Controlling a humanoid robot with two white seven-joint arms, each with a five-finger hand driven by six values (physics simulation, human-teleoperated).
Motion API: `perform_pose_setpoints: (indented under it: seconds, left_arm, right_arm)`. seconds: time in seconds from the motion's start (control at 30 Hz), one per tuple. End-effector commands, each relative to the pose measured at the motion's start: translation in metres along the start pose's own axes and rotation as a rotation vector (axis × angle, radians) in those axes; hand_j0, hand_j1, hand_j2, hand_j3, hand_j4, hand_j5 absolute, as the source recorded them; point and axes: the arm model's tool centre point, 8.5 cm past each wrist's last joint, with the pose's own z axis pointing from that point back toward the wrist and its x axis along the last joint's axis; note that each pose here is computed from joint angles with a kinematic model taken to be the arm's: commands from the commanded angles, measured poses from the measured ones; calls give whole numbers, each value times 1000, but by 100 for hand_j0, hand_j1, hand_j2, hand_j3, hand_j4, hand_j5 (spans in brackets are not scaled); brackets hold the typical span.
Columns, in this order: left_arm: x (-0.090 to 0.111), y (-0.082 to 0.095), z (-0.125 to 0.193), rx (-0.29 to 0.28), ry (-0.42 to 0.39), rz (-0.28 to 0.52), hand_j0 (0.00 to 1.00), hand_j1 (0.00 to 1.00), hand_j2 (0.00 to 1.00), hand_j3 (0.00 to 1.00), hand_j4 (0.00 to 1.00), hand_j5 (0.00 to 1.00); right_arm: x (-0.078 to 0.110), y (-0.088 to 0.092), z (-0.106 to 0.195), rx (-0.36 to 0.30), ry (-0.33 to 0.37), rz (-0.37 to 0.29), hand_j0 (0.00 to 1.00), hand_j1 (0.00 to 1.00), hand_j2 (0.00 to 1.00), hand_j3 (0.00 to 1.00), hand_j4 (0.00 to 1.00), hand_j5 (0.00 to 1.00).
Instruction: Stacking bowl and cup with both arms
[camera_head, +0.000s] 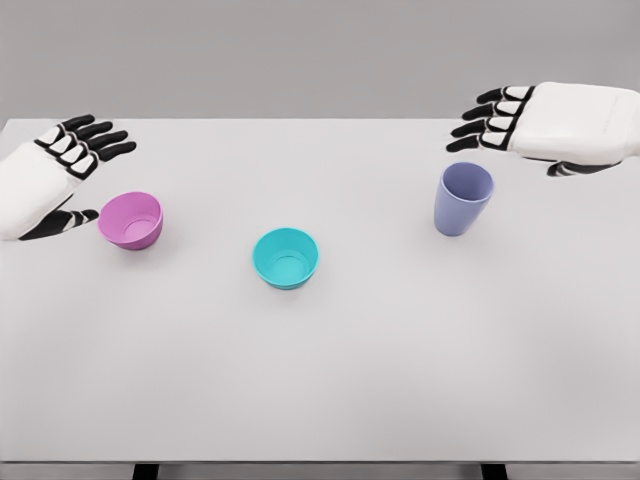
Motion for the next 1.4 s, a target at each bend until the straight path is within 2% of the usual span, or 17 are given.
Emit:
perform_pose_setpoints:
  seconds: [0.0,0.17,0.23,0.3,0.4,0.5,0.53,0.57,0.6,0.7,0.8,0.93,1.13,1.2,1.27,1.33,1.37]
  left_arm:
    - [0,-3,0,-13,4,1,100,100,100,100,100,100]
    - [-8,-3,4,-36,23,-5,100,100,100,100,100,100]
    - [-19,-2,6,-130,49,14,100,100,100,100,100,100]
    - [-31,-1,15,-246,81,75,98,98,98,98,98,98]
    - [-27,-3,28,-542,15,250,99,99,99,99,99,99]
    - [-6,30,10,-405,-107,366,100,100,100,100,100,100]
    - [-4,42,1,-371,-131,350,100,100,100,100,100,100]
    - [-14,48,-11,-367,-31,384,100,100,100,100,100,100]
    - [-16,49,-16,-378,15,401,100,100,100,100,100,100]
    - [-20,23,-43,-516,230,495,100,100,100,100,100,100]
    - [-11,-14,-54,-689,350,546,100,100,100,100,100,100]
    - [-7,-24,-42,-771,358,520,100,100,100,100,100,100]
    - [-7,-17,-43,-768,352,492,100,100,100,100,100,100]
    - [-9,-14,-44,-770,350,436,99,99,99,99,99,99]
    - [-4,-10,-48,-761,272,355,98,98,98,98,98,98]
    - [4,2,-56,-742,106,202,98,98,98,98,98,98]
    - [4,6,-59,-733,91,188,98,98,98,98,98,98]
  right_arm:
    - [-1,-1,3,0,7,1,100,100,100,100,100,100]
    - [-4,-3,12,-54,34,-19,100,100,100,100,100,100]
    - [-1,-2,4,-139,27,-59,100,100,100,100,100,100]
    - [1,15,11,-135,45,-103,100,100,100,100,100,100]
    - [0,14,11,-141,48,-102,100,100,100,100,100,100]
    - [-4,8,15,-145,61,-90,100,100,100,100,100,100]
    - [-4,8,16,-147,63,-88,100,100,100,100,100,100]
    - [-4,7,16,-149,63,-87,100,100,100,100,100,100]
    - [-4,8,16,-148,64,-88,100,100,100,100,100,100]
    - [-3,11,13,-147,57,-98,100,100,100,100,100,100]
    - [-4,9,15,-147,63,-91,100,100,100,100,100,100]
    - [-4,8,12,-159,57,-96,100,100,100,100,100,100]
    - [-4,10,14,-148,61,-96,100,100,100,100,100,100]
    - [-4,10,15,-145,63,-95,100,100,100,100,100,100]
    - [-3,11,13,-149,59,-99,100,100,100,100,100,100]
    - [-3,11,12,-151,58,-101,100,100,100,100,100,100]
    - [-3,11,12,-151,55,-101,100,100,100,100,100,100]
